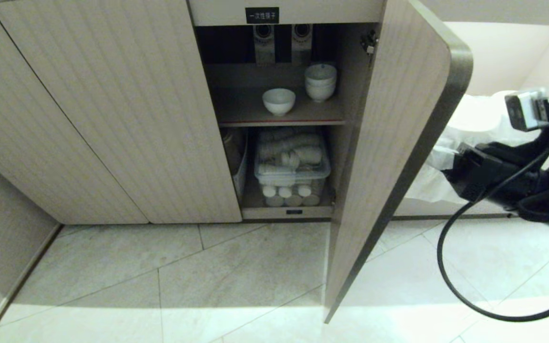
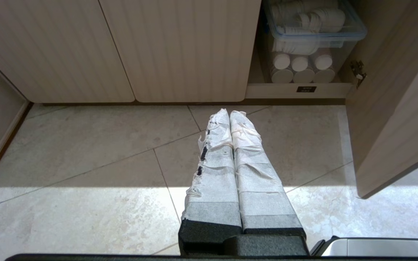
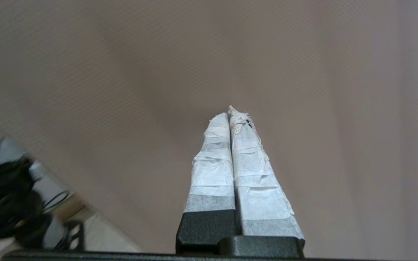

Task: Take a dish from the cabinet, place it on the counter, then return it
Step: Close the cabinet door

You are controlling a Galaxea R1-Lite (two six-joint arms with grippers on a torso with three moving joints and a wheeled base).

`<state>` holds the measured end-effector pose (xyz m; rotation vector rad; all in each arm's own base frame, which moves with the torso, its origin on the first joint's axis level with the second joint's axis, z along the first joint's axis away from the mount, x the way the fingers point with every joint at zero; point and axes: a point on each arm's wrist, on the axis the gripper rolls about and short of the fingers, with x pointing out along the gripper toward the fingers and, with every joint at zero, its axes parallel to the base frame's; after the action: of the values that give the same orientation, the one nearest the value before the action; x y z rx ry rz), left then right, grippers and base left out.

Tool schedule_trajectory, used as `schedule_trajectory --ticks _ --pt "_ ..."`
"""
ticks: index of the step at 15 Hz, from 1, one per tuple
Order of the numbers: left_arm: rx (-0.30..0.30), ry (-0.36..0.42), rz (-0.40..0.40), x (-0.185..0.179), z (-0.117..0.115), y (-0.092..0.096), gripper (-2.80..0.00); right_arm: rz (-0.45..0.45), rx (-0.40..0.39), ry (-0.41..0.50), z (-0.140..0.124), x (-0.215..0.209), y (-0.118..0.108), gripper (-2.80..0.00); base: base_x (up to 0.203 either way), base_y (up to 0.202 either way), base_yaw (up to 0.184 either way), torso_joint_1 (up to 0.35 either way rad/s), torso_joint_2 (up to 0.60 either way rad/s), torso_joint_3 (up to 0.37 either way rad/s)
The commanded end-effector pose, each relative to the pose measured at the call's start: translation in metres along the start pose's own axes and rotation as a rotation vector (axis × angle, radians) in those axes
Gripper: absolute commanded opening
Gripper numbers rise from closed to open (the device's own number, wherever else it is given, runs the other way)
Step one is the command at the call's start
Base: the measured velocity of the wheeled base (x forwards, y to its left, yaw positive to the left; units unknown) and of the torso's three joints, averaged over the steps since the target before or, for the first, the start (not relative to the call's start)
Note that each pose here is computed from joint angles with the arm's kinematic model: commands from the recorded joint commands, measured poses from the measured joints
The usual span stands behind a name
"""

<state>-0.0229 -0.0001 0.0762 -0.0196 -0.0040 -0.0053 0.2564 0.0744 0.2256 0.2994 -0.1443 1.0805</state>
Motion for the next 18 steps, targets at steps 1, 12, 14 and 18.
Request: schedule_trajectory --ticks 1,12,14,18 --pt "-0.002 -0.001 0.000 0.000 0.000 0.000 -2.80 -0.008 0.005 -0.015 -0.006 0.015 -0.011 -2.80 0.000 0.000 0.000 0.000 0.00 0.000" --pt "-0.001 0.000 -0.002 0.000 0.000 0.000 -2.80 -0.057 -0.030 -0.167 -0.023 0.107 -0.032 -2.80 0.000 0.000 0.000 0.000 0.00 0.000" --pt "0.000 0.000 0.001 0.000 0.000 0.000 -2.80 -0.068 -0.083 -0.185 -0.030 0.124 -0.042 -2.80 0.000 0.000 0.000 0.000 0.00 0.000" --pt "0.000 -0.001 -0.001 0.000 0.000 0.000 -2.80 -0.083 -0.167 -0.223 -0.040 0.151 -0.065 -2.80 0.000 0.000 0.000 0.000 0.00 0.000"
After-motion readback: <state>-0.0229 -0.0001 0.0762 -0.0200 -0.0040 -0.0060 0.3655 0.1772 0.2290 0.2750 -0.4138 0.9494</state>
